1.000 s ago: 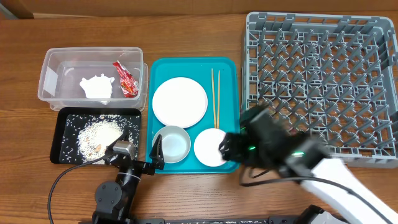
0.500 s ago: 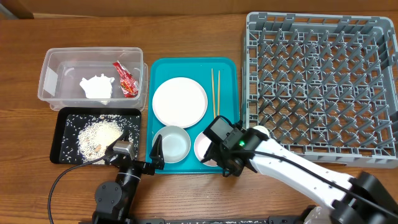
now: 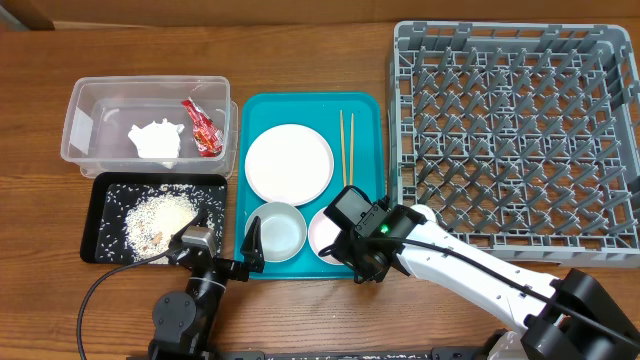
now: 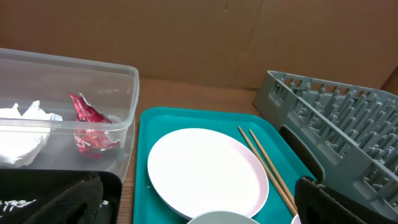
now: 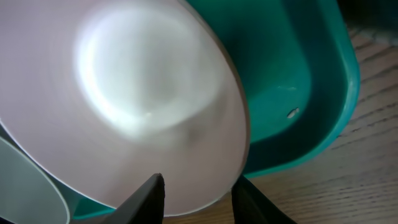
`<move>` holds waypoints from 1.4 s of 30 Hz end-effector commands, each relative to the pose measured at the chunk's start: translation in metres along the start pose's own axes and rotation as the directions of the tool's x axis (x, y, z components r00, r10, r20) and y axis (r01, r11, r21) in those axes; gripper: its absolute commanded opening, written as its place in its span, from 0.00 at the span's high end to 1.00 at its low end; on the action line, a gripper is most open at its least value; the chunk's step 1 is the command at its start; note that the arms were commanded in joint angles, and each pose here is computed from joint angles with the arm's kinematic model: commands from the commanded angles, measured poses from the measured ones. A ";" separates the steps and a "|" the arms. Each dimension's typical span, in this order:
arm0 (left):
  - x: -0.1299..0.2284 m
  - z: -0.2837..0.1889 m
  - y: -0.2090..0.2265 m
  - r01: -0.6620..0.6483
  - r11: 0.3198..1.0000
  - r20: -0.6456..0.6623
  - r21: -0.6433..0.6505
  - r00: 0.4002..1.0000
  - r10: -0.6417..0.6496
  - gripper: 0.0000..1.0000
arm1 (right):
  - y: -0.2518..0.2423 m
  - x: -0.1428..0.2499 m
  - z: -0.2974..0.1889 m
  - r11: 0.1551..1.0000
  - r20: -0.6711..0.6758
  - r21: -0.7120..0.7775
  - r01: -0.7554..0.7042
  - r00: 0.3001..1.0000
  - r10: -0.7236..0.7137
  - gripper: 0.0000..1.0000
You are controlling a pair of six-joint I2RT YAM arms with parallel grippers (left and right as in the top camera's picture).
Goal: Sort waste into correct bins and load items into the dishwasher
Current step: 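Reach right gripper to pink-white bowl and grasp its rim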
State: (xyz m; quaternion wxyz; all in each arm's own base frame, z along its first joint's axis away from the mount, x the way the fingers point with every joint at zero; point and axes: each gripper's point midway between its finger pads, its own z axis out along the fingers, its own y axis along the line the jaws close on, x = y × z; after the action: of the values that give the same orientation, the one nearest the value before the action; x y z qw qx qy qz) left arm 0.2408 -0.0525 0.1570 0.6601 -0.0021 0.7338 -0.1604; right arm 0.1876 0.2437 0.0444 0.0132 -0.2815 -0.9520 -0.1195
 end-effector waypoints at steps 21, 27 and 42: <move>-0.001 0.000 0.001 0.011 1.000 0.007 -0.002 1.000 -0.011 0.00 | 0.029 -0.031 -0.056 0.766 0.178 0.125 0.631 0.745 -0.643 0.56; -0.001 0.000 0.001 0.011 1.000 0.007 -0.002 1.000 -0.011 0.00 | 0.043 -0.035 -0.052 0.392 0.165 0.182 0.902 0.365 -0.916 0.53; -0.001 0.000 0.001 0.011 1.000 0.007 -0.002 1.000 -0.011 0.00 | 0.033 -0.090 -0.017 0.223 0.171 0.224 0.949 0.187 -0.967 0.52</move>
State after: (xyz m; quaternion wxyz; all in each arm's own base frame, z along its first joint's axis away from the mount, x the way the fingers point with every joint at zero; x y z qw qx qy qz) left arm 0.2408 -0.0525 0.1570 0.6601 -0.0021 0.7338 -0.1604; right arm 0.2831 0.2148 0.0678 -0.1980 0.3168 -0.9274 -0.0181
